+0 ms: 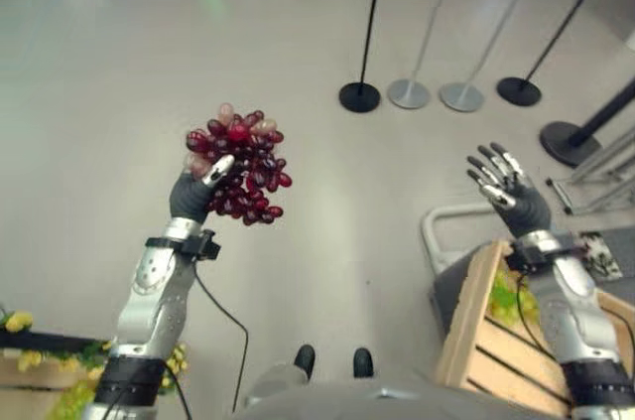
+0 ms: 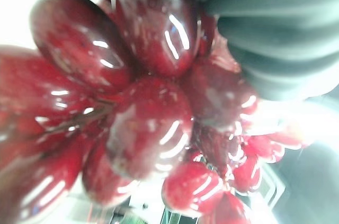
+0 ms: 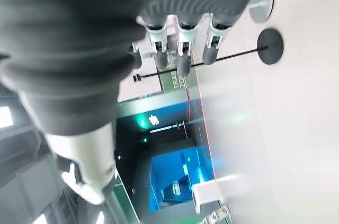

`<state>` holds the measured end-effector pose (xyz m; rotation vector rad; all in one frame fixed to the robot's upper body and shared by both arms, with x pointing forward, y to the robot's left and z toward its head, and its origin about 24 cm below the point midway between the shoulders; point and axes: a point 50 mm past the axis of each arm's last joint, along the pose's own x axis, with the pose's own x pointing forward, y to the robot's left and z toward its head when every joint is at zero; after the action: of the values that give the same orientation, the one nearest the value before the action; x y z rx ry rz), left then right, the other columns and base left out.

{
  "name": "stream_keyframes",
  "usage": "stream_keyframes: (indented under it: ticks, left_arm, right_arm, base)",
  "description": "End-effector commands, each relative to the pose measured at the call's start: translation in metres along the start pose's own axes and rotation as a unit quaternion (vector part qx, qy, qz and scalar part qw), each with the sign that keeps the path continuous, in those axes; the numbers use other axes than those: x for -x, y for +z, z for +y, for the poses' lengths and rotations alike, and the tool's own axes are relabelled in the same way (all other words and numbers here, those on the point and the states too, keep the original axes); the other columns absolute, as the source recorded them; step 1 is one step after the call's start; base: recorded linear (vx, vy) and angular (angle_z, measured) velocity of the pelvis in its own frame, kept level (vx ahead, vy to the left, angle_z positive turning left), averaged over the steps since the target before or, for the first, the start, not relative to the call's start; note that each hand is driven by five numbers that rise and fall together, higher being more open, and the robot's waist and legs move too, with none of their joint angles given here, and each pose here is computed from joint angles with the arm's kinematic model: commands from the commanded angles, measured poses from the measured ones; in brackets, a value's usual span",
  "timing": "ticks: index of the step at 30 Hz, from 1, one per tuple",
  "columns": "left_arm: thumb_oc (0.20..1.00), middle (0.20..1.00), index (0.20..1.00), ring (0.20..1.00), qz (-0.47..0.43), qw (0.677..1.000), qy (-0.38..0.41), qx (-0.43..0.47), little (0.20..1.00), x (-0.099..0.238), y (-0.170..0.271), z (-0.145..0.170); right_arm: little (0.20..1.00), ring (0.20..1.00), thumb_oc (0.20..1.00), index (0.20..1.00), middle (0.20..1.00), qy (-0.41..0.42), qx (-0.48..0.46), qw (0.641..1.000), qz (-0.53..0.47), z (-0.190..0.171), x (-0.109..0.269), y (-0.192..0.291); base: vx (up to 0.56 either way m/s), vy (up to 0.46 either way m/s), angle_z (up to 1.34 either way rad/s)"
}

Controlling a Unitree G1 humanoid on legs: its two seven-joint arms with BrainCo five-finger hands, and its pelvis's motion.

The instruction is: Pick up the fruits from the basket on one side to the basket on the other side

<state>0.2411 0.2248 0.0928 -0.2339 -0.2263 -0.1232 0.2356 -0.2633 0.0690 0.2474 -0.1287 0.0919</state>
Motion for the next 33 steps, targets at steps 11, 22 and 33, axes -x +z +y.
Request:
stream_keyframes:
  ticks: [11, 22, 33]
  left_arm:
    - [0.2, 0.2, 0.2, 0.2, -0.174, 0.985, 0.002, -0.018, 0.2, -0.009, 0.06, -0.009]
    - [0.2, 0.2, 0.2, 0.2, -0.173, 0.985, 0.004, -0.022, 0.2, -0.01, 0.06, -0.008]
    - [0.2, 0.2, 0.2, 0.2, -0.176, 0.984, 0.009, -0.026, 0.2, -0.009, 0.061, -0.006]
  right_arm:
    - [1.0, 1.0, 1.0, 1.0, 1.0, -0.023, 0.01, 0.992, -0.122, -0.004, -0.008, 0.04]
    - [1.0, 1.0, 1.0, 1.0, 1.0, -0.023, 0.013, 0.992, -0.124, -0.003, -0.01, 0.041]
    - [1.0, 1.0, 1.0, 1.0, 1.0, -0.019, 0.011, 0.992, -0.124, -0.002, -0.013, 0.042]
  base:
    - [0.03, -0.02, 0.06]
    - [0.0, -0.006, 0.03]
    - [-0.01, -0.001, 0.0]
